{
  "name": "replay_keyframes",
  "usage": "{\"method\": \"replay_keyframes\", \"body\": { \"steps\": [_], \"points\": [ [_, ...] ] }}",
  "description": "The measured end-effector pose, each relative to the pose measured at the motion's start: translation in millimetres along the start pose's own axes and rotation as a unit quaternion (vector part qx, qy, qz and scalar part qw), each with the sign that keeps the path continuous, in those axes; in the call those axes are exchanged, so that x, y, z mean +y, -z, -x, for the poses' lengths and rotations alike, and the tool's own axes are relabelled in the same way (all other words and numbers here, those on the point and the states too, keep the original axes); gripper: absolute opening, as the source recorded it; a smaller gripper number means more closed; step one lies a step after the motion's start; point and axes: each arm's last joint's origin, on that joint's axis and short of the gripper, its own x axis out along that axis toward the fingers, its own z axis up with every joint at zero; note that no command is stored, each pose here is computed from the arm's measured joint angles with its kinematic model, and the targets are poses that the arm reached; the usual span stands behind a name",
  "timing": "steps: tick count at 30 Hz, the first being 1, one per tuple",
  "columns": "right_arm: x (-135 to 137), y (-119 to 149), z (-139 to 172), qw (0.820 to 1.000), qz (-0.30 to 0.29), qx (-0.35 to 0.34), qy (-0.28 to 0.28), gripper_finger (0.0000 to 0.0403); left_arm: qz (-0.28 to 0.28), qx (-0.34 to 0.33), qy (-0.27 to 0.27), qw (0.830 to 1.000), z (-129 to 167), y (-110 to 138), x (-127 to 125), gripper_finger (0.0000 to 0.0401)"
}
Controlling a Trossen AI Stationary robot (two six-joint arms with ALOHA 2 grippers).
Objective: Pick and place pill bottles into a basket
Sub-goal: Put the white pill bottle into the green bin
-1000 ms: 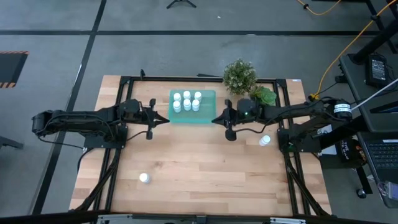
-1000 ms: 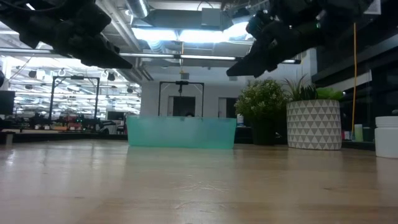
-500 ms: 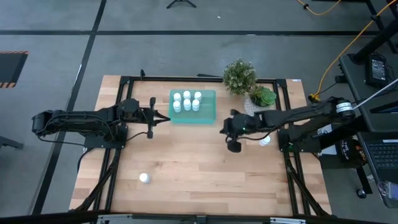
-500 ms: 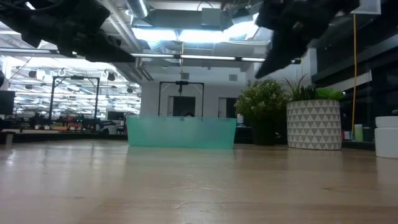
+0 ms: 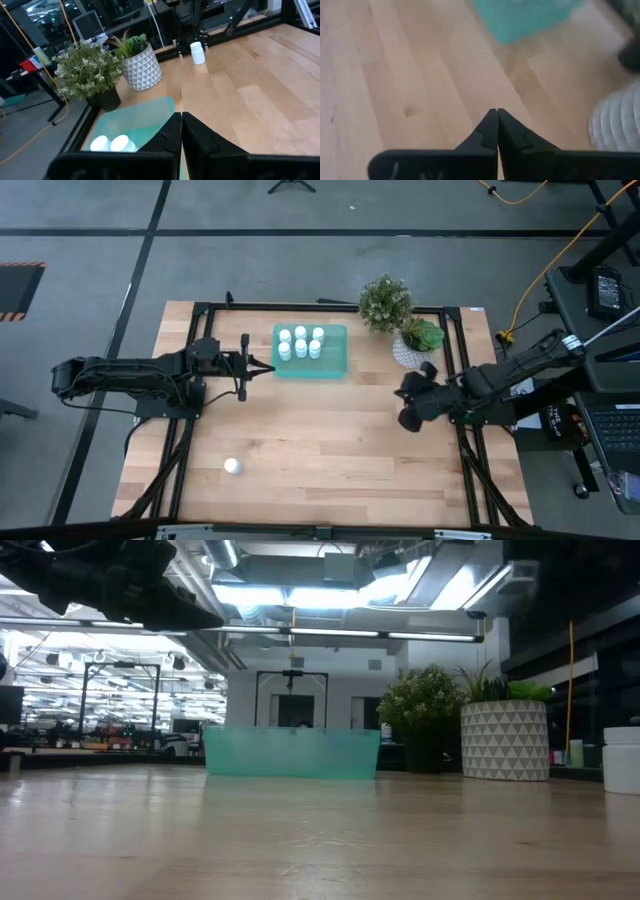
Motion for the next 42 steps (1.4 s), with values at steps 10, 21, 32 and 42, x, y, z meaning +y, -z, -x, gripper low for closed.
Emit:
{"method": "replay_keyframes", "body": {
  "steps": [10, 21, 32, 42],
  "points": [
    [-4.1, 26.2, 17.4, 0.997, -0.039, 0.063, 0.019, 0.0002, 0.001, 0.001, 0.002, 1.0, 0.0, 0.2, -0.3, 0.0012],
    [-9.3, 37.1, 21.3, 0.988, -0.065, 0.136, 0.032, 0.0013, 0.001, 0.001, 0.003, 1.0, 0.0, 0.2, -0.3, 0.001],
    [-11.8, 39.6, 22.1, 0.983, -0.086, 0.159, 0.042, 0.0037, 0.011, 0.001, 0.003, 1.0, 0.0, 0.2, -0.3, 0.0017],
    [-16.3, 42.1, 23.3, 0.98, -0.076, 0.171, 0.064, 0.0178, 0.048, 0.001, 0.003, 0.999, 0.0, 0.3, -0.3, 0.002]
  ]
}}
